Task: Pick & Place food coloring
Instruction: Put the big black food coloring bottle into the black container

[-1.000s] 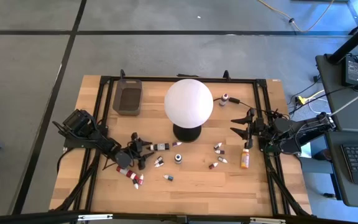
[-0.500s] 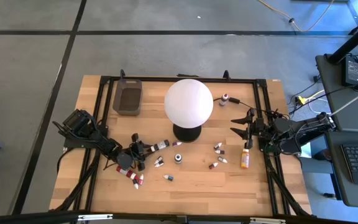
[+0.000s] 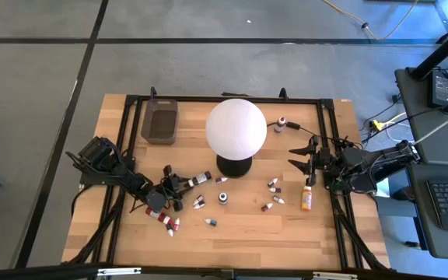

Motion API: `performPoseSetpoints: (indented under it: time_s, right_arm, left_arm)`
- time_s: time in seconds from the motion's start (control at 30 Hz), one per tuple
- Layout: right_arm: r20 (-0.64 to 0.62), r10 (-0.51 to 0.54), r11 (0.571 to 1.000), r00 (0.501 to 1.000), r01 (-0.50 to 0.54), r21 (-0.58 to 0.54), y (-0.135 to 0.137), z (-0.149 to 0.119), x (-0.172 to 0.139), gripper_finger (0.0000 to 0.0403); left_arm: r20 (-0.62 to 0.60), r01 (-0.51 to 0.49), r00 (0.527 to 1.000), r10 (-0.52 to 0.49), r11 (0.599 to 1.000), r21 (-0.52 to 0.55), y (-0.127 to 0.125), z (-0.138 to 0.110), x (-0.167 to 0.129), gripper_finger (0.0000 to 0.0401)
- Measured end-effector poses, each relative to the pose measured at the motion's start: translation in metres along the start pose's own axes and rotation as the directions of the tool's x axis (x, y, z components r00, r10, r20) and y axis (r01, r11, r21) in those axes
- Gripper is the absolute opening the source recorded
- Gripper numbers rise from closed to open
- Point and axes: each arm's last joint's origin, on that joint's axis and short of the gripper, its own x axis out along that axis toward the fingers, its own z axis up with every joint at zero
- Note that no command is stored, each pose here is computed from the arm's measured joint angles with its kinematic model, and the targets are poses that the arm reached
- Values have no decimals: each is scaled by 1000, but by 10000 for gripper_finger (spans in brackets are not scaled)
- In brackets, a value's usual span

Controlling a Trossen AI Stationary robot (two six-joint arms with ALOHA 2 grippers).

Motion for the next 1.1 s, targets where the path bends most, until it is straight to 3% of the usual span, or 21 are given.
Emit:
performPoseSetpoints:
  time_s: [0.37,0.53,0.87,1.1]
  right_arm:
    - [0,0,1000,1000,0,0,0,0,0,173]
    - [0,0,1000,1000,0,0,0,0,0,173]
    - [0,-1,1000,1000,1,-3,0,0,0,173]
    - [0,-1,1000,1000,1,-3,0,0,0,173]
  left_arm:
    - [13,-24,1000,24,1000,10,1,0,0,115]
    - [46,-41,998,41,999,3,0,4,0,115]
    - [178,-20,984,32,998,-65,0,47,-15,113]
    - [186,27,982,-16,998,-59,12,73,-33,112]
